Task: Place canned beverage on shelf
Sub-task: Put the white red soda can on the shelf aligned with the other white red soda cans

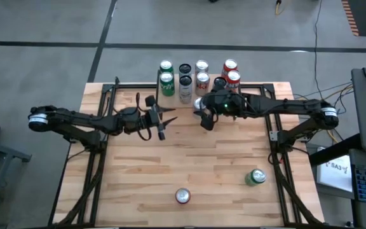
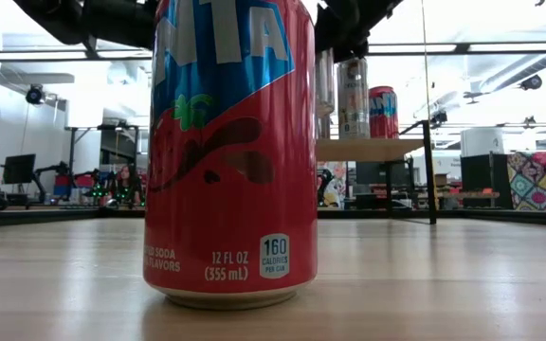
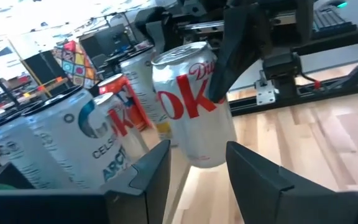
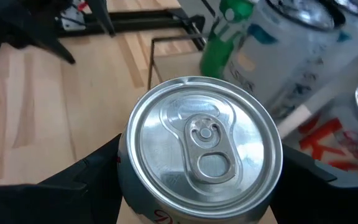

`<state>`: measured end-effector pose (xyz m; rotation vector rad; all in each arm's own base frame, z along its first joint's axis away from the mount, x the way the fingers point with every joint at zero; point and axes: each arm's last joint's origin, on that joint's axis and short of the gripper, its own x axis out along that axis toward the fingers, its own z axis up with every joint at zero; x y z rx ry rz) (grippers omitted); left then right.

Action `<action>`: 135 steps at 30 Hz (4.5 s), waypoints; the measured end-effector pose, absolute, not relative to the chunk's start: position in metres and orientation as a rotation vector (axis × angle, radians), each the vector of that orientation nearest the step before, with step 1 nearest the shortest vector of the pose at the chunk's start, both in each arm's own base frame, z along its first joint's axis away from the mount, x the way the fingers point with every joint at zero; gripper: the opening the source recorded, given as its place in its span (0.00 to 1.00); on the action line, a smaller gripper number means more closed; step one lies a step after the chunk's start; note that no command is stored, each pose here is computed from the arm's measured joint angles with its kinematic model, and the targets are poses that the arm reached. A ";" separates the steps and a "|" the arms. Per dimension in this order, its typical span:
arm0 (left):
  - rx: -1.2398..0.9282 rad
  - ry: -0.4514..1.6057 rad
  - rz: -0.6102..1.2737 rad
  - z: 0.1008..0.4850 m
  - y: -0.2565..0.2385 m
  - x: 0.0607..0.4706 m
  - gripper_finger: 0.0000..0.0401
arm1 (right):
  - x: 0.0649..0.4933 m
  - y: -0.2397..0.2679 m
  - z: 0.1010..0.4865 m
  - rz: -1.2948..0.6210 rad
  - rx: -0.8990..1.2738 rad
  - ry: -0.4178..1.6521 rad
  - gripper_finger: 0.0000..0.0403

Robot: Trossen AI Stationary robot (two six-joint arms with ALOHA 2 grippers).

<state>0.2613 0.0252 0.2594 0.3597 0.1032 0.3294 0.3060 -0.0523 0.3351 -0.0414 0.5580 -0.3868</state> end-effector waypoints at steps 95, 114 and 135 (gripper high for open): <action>0.051 -0.038 -0.111 0.211 0.031 0.341 0.80 | 0.301 0.002 0.328 0.073 -0.395 0.427 0.71; 0.045 -0.059 -0.105 0.214 0.026 0.342 0.90 | 0.301 0.002 0.325 0.076 -0.423 0.439 0.71; 0.020 -0.042 -0.119 0.225 0.026 0.352 0.94 | 0.301 0.000 0.314 -0.007 -0.321 0.431 0.71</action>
